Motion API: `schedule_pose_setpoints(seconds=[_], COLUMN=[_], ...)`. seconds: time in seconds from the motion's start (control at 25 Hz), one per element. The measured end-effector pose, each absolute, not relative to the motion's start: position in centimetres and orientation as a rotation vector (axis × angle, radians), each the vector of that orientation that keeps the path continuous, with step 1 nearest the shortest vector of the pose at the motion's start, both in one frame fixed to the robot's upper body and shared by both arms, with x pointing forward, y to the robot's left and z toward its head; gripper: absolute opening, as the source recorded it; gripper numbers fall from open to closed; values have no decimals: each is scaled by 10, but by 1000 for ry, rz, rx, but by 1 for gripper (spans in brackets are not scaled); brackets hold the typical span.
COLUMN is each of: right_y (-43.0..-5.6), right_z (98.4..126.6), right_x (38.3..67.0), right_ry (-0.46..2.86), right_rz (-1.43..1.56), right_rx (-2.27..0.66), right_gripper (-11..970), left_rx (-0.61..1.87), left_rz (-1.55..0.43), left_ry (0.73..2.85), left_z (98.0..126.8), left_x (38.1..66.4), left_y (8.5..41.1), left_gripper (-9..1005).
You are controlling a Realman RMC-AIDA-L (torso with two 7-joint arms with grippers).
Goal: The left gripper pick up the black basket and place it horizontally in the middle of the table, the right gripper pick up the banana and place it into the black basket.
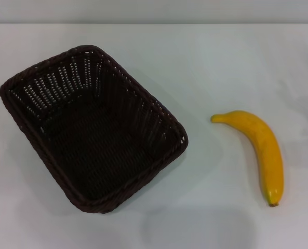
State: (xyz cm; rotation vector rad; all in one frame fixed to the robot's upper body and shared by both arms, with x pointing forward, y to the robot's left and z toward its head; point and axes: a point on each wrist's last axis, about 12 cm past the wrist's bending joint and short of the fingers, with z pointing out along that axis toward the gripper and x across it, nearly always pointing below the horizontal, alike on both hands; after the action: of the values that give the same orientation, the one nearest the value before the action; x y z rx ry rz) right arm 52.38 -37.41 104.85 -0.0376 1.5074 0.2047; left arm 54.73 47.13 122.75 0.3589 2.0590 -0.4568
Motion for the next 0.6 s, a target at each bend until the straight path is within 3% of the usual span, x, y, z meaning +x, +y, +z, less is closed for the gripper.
schedule_pose_setpoints(seconds=[0.24,0.6], right_y=[-377,-386], right_z=[1054,1059], right_x=[527,525], right_ry=[1475,1444], right_rz=[195,189], right_rx=[5,43], right_gripper=[841,841], left_rx=[589,856], left_rz=[-491,-395], left_ry=[2170,2327], left_z=[1230,1224], left_x=[588,614], left_y=[429,391], left_gripper=[792,726])
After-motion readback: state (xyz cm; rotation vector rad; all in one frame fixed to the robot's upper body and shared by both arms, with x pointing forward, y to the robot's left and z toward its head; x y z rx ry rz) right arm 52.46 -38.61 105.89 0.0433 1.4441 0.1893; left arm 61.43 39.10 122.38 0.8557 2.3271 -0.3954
